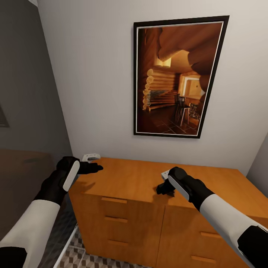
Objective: Take the four mousetraps from the cabinet in the bathroom and place them on the bathroom floor. Make sure all four end up on the same floor surface, and ensure that at least two of them are either under or directly next to the same bathroom sink.
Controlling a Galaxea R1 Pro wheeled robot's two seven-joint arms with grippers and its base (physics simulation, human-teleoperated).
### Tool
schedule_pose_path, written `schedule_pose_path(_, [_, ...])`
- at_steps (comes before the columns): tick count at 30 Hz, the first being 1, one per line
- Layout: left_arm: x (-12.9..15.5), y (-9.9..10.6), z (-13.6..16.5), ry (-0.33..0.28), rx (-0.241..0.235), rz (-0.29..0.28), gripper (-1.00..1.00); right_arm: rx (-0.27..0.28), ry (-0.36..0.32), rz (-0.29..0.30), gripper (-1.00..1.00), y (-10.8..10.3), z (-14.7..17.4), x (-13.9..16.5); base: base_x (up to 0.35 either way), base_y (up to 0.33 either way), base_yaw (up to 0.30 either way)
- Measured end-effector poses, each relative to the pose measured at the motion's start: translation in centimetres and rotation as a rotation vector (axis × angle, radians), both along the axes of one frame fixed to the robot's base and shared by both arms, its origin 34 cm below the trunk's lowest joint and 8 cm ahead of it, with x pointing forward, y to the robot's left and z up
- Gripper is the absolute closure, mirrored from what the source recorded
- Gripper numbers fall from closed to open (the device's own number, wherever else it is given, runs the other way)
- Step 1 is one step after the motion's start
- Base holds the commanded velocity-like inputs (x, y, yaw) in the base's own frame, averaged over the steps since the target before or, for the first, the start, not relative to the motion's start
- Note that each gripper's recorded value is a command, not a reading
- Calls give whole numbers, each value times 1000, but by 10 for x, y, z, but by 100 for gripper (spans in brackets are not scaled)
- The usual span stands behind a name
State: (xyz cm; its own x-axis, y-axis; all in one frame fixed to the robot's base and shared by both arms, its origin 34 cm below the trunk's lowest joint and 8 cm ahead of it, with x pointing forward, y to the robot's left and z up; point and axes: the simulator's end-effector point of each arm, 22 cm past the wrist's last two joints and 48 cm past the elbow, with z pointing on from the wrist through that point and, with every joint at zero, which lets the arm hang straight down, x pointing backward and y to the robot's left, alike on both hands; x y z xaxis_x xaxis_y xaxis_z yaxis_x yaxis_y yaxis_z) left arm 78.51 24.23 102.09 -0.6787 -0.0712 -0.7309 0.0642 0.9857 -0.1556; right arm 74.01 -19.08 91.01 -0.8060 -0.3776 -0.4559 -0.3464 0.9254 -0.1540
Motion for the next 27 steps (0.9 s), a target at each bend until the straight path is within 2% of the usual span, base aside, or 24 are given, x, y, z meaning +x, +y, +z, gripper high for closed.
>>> schedule_pose_path(27, [0, 1, -3, 6, 2, 2, -100, 19, -23, 0, -100, 2, 17, 10, 28, 0, 0])
